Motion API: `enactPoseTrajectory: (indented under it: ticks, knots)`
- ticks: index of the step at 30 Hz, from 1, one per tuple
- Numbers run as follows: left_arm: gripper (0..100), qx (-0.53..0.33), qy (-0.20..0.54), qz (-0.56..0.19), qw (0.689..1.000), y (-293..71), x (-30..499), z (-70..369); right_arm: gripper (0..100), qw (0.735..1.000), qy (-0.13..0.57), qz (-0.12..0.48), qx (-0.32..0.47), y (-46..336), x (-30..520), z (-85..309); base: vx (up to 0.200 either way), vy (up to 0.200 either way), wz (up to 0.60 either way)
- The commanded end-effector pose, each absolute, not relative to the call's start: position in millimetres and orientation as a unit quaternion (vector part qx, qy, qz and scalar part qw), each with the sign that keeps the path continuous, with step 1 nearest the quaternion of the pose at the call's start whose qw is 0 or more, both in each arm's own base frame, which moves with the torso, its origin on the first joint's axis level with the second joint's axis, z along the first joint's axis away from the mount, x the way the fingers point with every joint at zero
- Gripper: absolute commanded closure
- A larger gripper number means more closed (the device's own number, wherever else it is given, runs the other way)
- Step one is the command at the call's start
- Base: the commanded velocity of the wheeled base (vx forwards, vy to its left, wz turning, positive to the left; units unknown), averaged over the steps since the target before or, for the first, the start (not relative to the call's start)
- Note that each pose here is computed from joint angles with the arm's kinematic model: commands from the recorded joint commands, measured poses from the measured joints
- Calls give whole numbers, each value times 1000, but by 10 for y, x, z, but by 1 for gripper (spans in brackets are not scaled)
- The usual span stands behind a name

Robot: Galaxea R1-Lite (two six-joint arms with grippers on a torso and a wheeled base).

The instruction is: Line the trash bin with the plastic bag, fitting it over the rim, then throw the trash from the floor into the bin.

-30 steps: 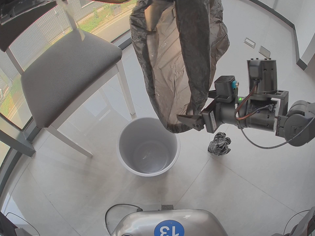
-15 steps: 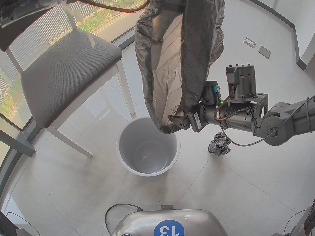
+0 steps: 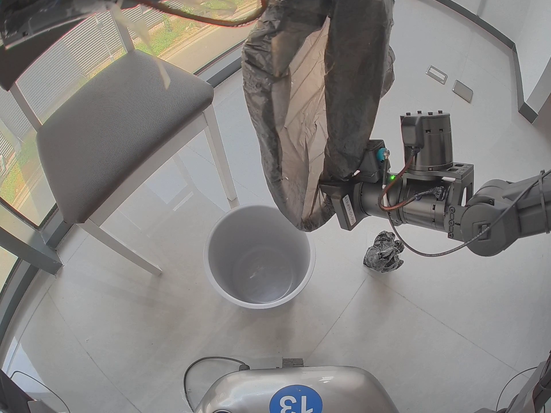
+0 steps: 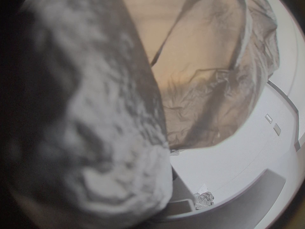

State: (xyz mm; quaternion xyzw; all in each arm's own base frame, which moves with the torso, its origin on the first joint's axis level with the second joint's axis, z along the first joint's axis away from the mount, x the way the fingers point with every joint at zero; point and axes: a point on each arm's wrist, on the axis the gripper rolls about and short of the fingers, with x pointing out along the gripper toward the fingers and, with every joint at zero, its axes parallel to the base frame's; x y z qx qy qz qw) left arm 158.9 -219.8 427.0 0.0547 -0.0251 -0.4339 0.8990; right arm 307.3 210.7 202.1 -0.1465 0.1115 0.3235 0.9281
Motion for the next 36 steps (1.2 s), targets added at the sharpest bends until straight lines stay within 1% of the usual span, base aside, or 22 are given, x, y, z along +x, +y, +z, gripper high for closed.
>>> enactPoseTrajectory:
  ticks: [1, 3, 5, 9, 10, 11, 12, 13, 14, 15, 22, 25, 28, 29, 34, 36]
  knots:
    - [100, 61, -4, -418, 906, -2215, 1653, 4207, 100, 929, 102, 324, -145, 2021, 2931, 2128, 0, 0, 0]
    - [100, 65, 41, -391, 917, -2166, 1756, 4109, 100, 930, 103, 320, -146, 1959, 2836, 2150, 0, 0, 0]
    - [100, 77, 86, -374, 920, -2138, 1825, 3998, 100, 932, 104, 314, -148, 1913, 2774, 2165, 0, 0, 0]
    - [100, 107, 190, -360, 907, -2148, 1890, 3733, 100, 932, 108, 312, -151, 1854, 2650, 2156, 0, 0, 0]
    - [100, 107, 190, -360, 907, -2148, 1890, 3733, 100, 932, 108, 312, -151, 1854, 2650, 2156, 0, 0, 0]
    - [100, 108, 246, -349, 898, -2185, 1922, 3586, 100, 931, 111, 314, -152, 1834, 2596, 2145, 0, 0, 0]
    - [100, 109, 267, -344, 894, -2201, 1936, 3528, 100, 930, 112, 314, -152, 1823, 2580, 2142, 0, 0, 0]
    - [100, 109, 270, -343, 893, -2207, 1942, 3515, 100, 930, 112, 314, -152, 1823, 2580, 2142, 0, 0, 0]
    - [100, 110, 301, -333, 887, -2250, 1979, 3415, 100, 930, 114, 314, -153, 1811, 2563, 2135, 0, 0, 0]
    - [100, 109, 309, -329, 886, -2275, 2001, 3379, 100, 930, 113, 314, -153, 1804, 2553, 2141, 0, 0, 0]
    - [100, 109, 309, -324, 888, -2288, 1975, 3382, 100, 930, 117, 312, -153, 1772, 2532, 2120, 0, 0, 0]
    - [100, 108, 284, -317, 899, -2234, 1889, 3486, 100, 930, 118, 312, -152, 1777, 2532, 2112, 0, 0, 0]
    - [100, 107, 283, -316, 899, -2235, 1890, 3488, 100, 931, 119, 312, -151, 1773, 2534, 2112, 0, 0, 0]
    - [100, 105, 253, -325, 905, -2138, 1733, 3641, 100, 931, 117, 312, -149, 1779, 2534, 2122, 0, 0, 0]
    - [100, 94, 230, -336, 909, -2076, 1647, 3744, 100, 931, 117, 313, -148, 1782, 2531, 2119, 0, 0, 0]
    - [100, 86, 219, -333, 913, -2132, 1703, 3741, 100, 931, 116, 313, -148, 1783, 2531, 2121, 0, 0, 0]
